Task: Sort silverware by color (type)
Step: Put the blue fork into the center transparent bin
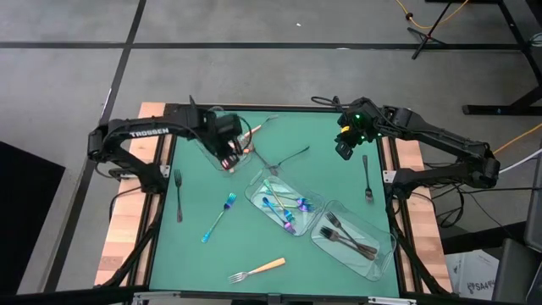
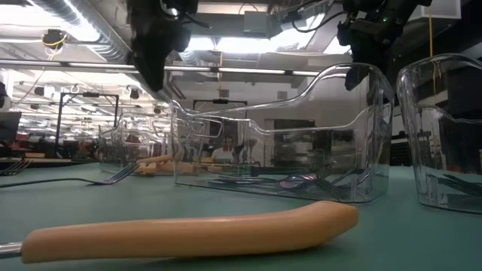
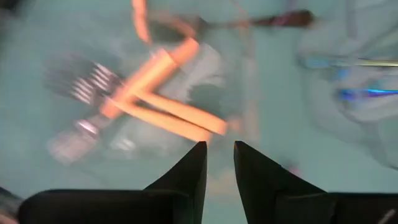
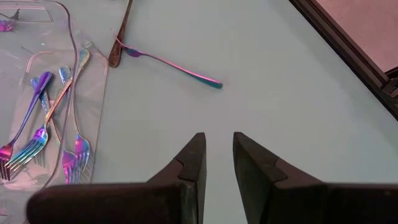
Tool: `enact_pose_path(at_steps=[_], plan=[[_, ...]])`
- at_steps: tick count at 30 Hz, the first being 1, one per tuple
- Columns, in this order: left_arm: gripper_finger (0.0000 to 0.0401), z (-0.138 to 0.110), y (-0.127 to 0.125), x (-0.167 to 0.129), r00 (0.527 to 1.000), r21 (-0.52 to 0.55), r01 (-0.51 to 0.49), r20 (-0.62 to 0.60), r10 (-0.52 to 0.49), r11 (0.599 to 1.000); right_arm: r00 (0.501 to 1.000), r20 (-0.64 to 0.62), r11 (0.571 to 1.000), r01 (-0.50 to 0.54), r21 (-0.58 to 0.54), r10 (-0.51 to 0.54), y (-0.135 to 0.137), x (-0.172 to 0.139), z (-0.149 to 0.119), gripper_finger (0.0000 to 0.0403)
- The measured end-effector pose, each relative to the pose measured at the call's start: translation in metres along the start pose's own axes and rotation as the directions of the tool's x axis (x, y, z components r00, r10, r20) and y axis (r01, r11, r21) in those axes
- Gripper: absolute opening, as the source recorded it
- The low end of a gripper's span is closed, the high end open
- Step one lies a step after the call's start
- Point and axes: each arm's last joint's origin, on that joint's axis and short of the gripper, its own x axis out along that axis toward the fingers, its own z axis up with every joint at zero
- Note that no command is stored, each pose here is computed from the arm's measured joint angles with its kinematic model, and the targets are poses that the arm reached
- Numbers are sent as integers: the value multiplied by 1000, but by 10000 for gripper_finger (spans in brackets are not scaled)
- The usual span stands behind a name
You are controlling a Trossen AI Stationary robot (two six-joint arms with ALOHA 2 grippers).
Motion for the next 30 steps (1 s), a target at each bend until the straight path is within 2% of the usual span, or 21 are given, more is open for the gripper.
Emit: enact_pose_path(at_steps=[3, 7, 13, 16, 23, 30], plan=[[75, -11, -20, -2, 998, -89, 49, -33, -52, 995, 1000, 0, 1000, 0, -7, 0, 0, 0, 0, 69], [75, -26, -45, -6, 994, -139, 82, -53, -90, 987, 1000, 0, 1000, 0, -10, 0, 0, 0, 0, 69], [75, -51, -75, -12, 990, -155, 107, -70, -119, 982, 1000, 0, 1000, 0, -10, 0, 0, 0, 0, 69], [75, -64, -88, -11, 993, -179, 92, -52, -102, 980, 1000, 0, 1000, 0, -10, 0, 0, 0, 0, 69], [75, -103, -107, 15, 993, -222, 4, -116, -30, 975, 1000, 0, 1000, 0, -11, 0, 0, 0, 0, 69], [75, -123, -126, 56, 990, -203, 11, -134, -38, 979, 1000, 0, 999, 0, -35, 0, 0, 0, 0, 69]])
